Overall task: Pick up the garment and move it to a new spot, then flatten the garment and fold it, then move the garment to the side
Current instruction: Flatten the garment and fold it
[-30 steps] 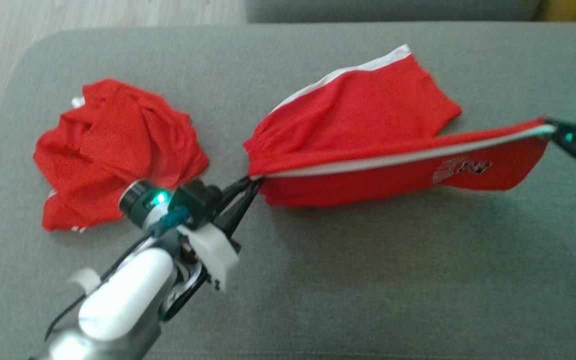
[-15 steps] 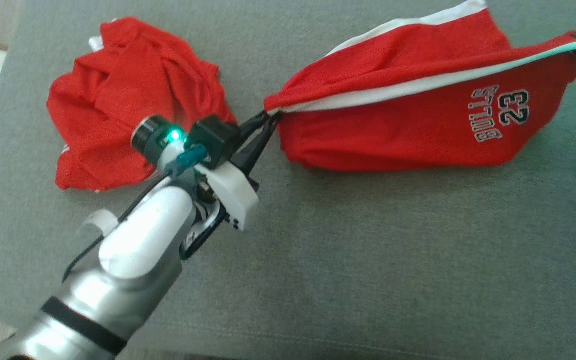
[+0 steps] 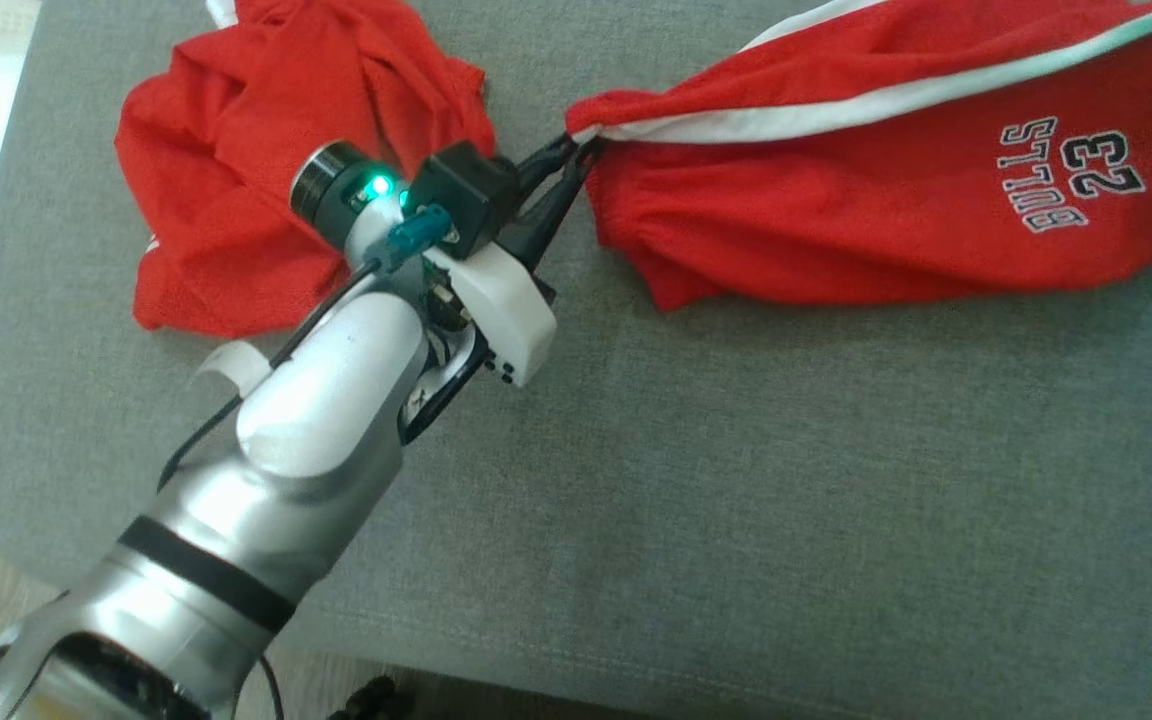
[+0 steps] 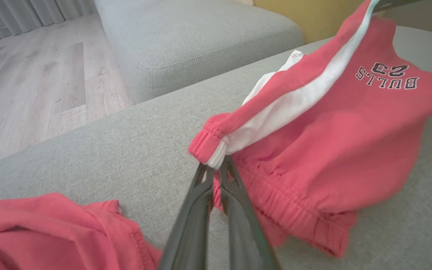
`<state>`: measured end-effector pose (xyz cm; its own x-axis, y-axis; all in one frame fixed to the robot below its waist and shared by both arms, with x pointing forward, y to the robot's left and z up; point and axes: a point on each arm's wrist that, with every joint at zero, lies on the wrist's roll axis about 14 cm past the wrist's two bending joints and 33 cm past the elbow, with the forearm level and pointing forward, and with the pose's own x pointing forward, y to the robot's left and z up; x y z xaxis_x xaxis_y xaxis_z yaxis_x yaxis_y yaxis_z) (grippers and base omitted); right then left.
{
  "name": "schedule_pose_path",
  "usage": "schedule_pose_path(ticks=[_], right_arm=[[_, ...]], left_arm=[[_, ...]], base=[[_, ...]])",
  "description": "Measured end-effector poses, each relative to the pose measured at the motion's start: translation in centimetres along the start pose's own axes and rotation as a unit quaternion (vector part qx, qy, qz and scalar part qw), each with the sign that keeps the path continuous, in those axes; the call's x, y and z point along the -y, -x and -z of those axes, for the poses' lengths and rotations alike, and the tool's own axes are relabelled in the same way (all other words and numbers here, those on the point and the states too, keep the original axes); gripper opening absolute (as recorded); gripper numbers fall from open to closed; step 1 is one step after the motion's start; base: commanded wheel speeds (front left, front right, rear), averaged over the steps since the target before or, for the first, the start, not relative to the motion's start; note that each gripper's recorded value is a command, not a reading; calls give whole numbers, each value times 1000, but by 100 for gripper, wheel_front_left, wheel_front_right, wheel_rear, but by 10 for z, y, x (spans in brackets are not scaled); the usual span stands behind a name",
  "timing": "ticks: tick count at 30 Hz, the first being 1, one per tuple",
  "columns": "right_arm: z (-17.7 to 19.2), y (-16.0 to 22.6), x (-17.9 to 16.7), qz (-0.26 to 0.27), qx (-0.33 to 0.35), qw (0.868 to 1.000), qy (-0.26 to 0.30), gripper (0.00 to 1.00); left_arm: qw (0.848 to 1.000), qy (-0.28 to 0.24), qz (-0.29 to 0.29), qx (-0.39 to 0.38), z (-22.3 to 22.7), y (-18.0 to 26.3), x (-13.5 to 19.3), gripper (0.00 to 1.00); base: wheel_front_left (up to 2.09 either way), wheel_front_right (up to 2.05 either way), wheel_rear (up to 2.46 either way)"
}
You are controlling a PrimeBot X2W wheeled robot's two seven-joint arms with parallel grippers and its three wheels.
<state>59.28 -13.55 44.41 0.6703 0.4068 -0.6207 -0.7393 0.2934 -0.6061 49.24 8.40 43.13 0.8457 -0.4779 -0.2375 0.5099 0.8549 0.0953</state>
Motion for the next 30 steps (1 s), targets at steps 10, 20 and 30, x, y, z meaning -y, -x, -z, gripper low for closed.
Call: schedule_pose_path(ticks=[10,20,30], right_arm=[[9,-25,8,5,-11,1000,-14,0],[14,-44,9,5,-15,1000,-24,0],[12,-56,18,17,-6,999,-31,100]], left_arm=[[1000,1,-7,-11,11,-13,-9,0],[1000,2,0,-17,18,-23,-11,0],[1000,-2,0,-31,27,-22,-10,100]], base=[[0,0,0],[0,0,0],[0,0,0]])
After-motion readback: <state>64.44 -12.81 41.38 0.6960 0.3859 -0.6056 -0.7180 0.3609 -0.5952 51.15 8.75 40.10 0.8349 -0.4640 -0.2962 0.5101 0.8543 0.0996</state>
